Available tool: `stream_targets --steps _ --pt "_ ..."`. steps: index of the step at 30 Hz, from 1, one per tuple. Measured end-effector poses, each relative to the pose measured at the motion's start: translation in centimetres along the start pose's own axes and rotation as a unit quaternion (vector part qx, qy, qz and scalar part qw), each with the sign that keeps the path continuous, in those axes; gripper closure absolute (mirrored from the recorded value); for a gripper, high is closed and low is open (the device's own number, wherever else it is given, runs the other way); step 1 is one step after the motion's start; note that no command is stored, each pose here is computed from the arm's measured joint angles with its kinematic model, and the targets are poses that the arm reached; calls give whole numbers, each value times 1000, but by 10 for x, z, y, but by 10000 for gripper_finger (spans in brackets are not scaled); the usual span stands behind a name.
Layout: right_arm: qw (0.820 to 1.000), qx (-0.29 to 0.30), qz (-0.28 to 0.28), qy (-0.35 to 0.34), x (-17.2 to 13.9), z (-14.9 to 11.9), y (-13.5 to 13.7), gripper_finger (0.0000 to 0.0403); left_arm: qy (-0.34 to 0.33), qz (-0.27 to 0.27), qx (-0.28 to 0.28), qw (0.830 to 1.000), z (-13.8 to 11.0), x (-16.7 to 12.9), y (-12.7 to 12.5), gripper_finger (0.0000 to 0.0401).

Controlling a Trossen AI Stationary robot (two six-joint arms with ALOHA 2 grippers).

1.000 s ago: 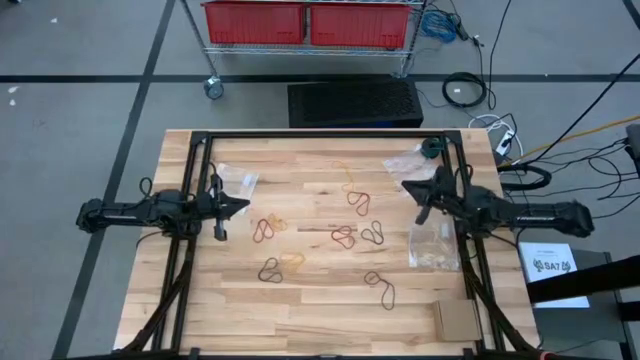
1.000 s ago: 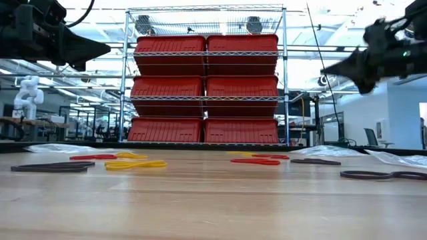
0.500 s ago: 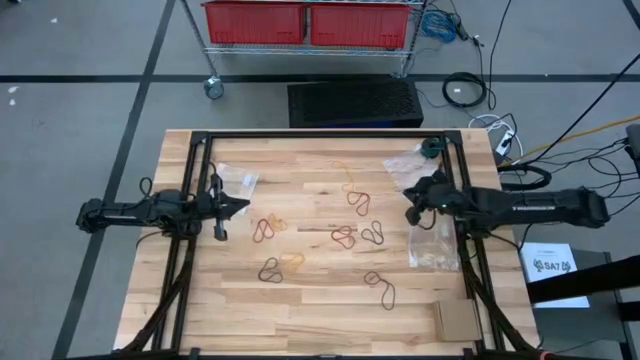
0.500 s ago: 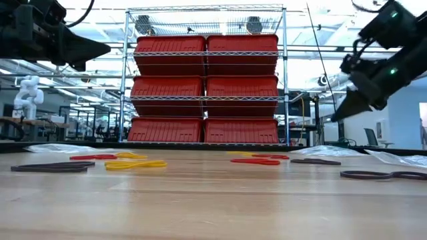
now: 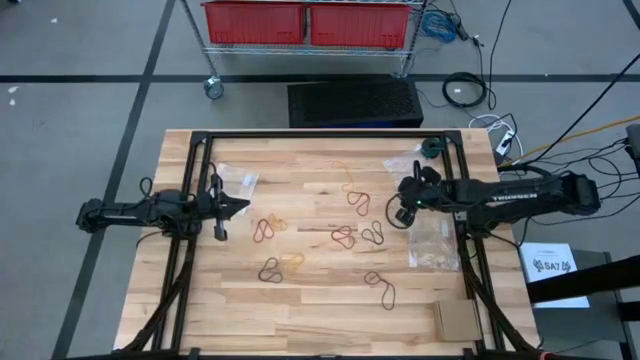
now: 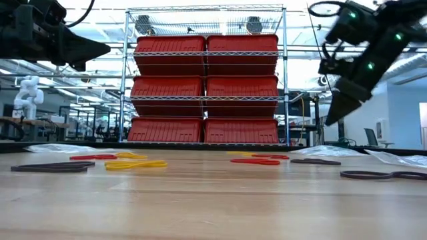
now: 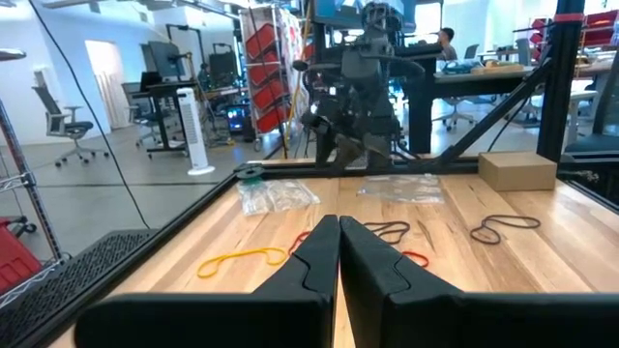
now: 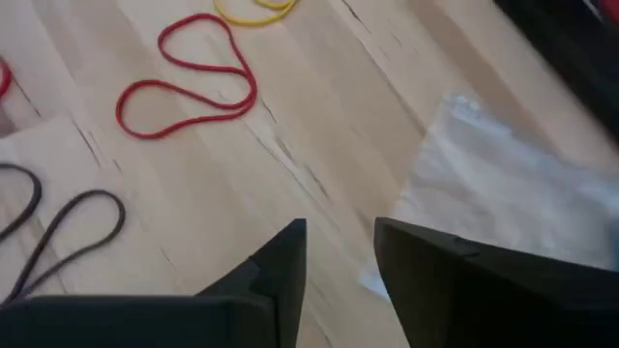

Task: Sort rubber bands
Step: Open the top zip bag

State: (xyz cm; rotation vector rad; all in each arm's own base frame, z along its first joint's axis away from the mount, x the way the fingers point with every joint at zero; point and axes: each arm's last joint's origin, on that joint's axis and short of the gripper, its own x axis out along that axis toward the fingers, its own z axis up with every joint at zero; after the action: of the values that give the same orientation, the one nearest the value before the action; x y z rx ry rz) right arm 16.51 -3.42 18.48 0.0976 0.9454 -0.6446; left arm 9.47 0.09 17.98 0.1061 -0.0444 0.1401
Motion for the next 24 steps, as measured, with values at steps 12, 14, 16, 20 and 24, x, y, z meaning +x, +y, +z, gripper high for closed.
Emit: stream_targets --steps 12,14,16,20,24 --pt "988 -77 -56 121 33 10 -2 288 0 0 0 1000 0 0 0 383" --pt "985 -74 -65 143 41 9 -4 288 0 0 0 1000 0 0 0 383" --pt "982 -59 -74 161 47 7 -6 288 0 0 0 1000 0 0 0 383" --pt "977 -7 -97 192 55 3 -16 288 -1 0 0 1000 0 0 0 383" --pt "972 59 -86 213 63 2 -26 289 0 0 0 1000 0 0 0 383"
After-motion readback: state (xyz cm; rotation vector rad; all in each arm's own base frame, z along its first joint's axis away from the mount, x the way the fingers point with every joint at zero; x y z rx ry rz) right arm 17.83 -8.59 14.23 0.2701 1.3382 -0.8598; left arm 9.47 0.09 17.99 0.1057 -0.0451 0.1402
